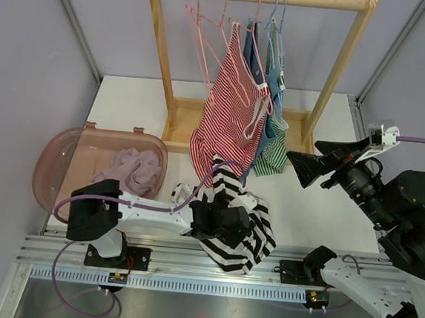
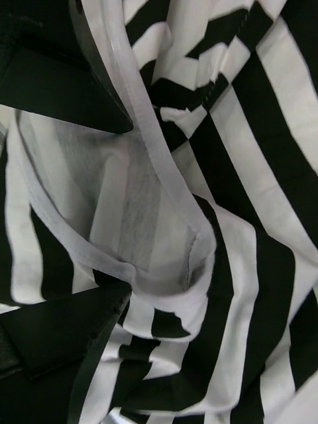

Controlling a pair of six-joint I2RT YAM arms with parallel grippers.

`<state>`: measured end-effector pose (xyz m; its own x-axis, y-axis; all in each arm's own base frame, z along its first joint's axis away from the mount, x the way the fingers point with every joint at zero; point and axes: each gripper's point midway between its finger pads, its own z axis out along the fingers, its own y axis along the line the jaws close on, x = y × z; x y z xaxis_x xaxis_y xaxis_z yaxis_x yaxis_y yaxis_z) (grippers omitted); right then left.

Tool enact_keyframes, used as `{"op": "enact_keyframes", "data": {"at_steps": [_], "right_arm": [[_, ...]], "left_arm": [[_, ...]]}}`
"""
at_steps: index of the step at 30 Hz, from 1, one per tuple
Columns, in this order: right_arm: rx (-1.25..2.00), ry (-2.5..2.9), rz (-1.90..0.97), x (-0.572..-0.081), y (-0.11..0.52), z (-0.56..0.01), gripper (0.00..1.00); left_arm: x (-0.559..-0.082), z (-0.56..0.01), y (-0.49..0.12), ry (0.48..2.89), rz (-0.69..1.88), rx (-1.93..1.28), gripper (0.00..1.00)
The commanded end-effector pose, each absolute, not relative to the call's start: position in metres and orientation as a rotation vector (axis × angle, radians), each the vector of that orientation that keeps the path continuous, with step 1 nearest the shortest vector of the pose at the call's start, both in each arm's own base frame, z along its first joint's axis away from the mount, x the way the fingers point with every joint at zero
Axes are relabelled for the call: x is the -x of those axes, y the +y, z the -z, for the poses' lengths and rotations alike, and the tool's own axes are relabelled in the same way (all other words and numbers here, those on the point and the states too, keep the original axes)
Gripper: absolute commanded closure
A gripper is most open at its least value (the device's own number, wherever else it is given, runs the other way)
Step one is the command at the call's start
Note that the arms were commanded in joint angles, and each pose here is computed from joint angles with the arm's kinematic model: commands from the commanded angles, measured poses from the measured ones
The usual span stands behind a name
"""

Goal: Remove the tank top from the hanger

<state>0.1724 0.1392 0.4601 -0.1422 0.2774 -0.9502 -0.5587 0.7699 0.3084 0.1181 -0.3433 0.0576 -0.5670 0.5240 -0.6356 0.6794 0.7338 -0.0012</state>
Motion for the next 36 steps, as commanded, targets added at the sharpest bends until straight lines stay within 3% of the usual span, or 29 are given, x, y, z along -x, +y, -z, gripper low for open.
{"op": "enact_keyframes", "data": {"at_steps": [1, 6, 9, 10, 12, 13, 24, 36], "right_arm": [[0.243, 1.565, -0.795, -0.163, 0.144, -0.454, 0.01], [0.28, 1.581, -0.851, -0.152, 0.15, -0.445, 0.01], [0.291, 1.572, -0.868, -0.148, 0.15, -0.443, 0.01], [0.294, 1.571, -0.871, -0.146, 0.149, -0.441, 0.01], [0.288, 1.569, -0.867, -0.144, 0.147, -0.441, 0.01], [0.289, 1.571, -0.863, -0.143, 0.145, -0.44, 0.01], [0.279, 1.593, -0.823, -0.145, 0.139, -0.434, 0.01], [0.247, 1.591, -0.763, -0.154, 0.133, -0.438, 0.01]], "left_arm": [[-0.125, -0.057, -0.374, 2.278, 0.417, -0.807, 0.01], [-0.12, -0.02, -0.374, 2.331, 0.395, -0.803, 0.02], [-0.112, -0.006, -0.375, 2.361, 0.445, -0.81, 0.4], [-0.108, -0.002, -0.37, 2.377, 0.447, -0.813, 0.73], [-0.108, -0.009, -0.368, 2.374, 0.466, -0.789, 0.95], [-0.109, -0.013, -0.365, 2.369, 0.466, -0.768, 1.0], [-0.137, -0.144, -0.321, 2.168, 0.446, -0.576, 1.0], [-0.183, -0.304, -0.189, 1.9, 0.23, -0.21, 1.0]]}}
